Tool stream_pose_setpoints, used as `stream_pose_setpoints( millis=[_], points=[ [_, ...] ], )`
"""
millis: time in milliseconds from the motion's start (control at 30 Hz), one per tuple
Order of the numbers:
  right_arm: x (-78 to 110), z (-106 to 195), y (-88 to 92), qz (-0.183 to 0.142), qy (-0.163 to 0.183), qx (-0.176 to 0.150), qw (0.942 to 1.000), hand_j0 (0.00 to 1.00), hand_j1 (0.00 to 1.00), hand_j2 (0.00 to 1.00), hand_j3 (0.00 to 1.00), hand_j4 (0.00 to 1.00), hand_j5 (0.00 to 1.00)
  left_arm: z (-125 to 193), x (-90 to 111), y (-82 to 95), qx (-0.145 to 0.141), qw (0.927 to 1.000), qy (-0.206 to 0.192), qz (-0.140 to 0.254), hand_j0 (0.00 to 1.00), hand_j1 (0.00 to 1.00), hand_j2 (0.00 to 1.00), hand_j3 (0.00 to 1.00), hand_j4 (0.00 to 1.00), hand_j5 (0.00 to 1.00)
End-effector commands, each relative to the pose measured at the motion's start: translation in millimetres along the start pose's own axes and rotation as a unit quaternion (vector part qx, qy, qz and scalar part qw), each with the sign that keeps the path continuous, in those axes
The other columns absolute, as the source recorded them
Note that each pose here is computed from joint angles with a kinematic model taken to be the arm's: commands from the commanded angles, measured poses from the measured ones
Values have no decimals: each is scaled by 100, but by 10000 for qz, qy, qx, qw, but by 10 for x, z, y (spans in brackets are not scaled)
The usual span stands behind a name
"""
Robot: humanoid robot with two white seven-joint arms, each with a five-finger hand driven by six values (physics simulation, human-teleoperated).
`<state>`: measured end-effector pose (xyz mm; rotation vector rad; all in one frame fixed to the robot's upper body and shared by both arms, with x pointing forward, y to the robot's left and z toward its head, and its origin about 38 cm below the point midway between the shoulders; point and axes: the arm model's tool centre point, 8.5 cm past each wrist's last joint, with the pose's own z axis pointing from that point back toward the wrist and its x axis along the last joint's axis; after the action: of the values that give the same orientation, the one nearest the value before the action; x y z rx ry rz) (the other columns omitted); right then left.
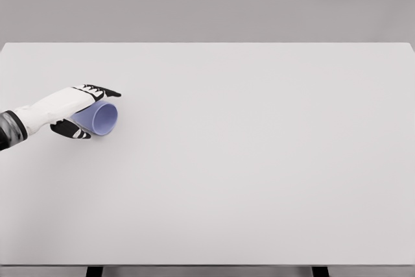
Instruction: Flip the cup with left arm and place it on the table
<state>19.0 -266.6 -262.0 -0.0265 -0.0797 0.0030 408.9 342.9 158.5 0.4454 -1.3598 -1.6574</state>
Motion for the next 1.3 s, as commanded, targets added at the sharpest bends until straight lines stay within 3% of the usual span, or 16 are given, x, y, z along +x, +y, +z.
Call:
stream_pose_setpoints(
  millis=[0,333,433,533,700,900,1033,1200,1267],
  points=[
    [0,0,0,-1,0,1,10000,100,100,100,100,100,100,-1,-1,1,9,10000,-1,18,94,94,94,94,94,94],
    [0,0,0,-1,0,1,10000,100,100,100,100,100,100,-7,2,-9,-10,10000,5,-18,94,94,94,94,94,94],
    [0,0,0,-1,0,1,10000,100,100,100,100,100,100,-13,10,-9,-7,10000,-5,-24,85,85,85,85,85,85],
    [0,0,0,-1,0,1,10000,100,100,100,100,100,100,-18,19,-37,-52,10000,-24,-26,83,83,83,83,83,83],
    [0,0,0,-1,0,1,10000,100,100,100,100,100,100,-23,26,-45,-57,10000,-57,-20,67,67,67,67,67,67],
    [0,0,0,-1,0,1,10000,100,100,100,100,100,100,-19,33,-38,-32,9999,-106,18,58,58,58,58,58,58],
    [0,0,0,-1,0,1,10000,100,100,100,100,100,100,110,30,104,197,9980,-499,345,58,58,58,58,58,58],
    [0,0,0,-1,0,1,10000,100,100,100,100,100,100,346,9,300,522,9880,-1050,1005,57,57,57,57,57,57],
    [0,0,0,-1,0,1,10000,100,100,100,100,100,100,379,5,313,443,9840,-1153,1287,57,57,57,57,57,57]
  ],
)
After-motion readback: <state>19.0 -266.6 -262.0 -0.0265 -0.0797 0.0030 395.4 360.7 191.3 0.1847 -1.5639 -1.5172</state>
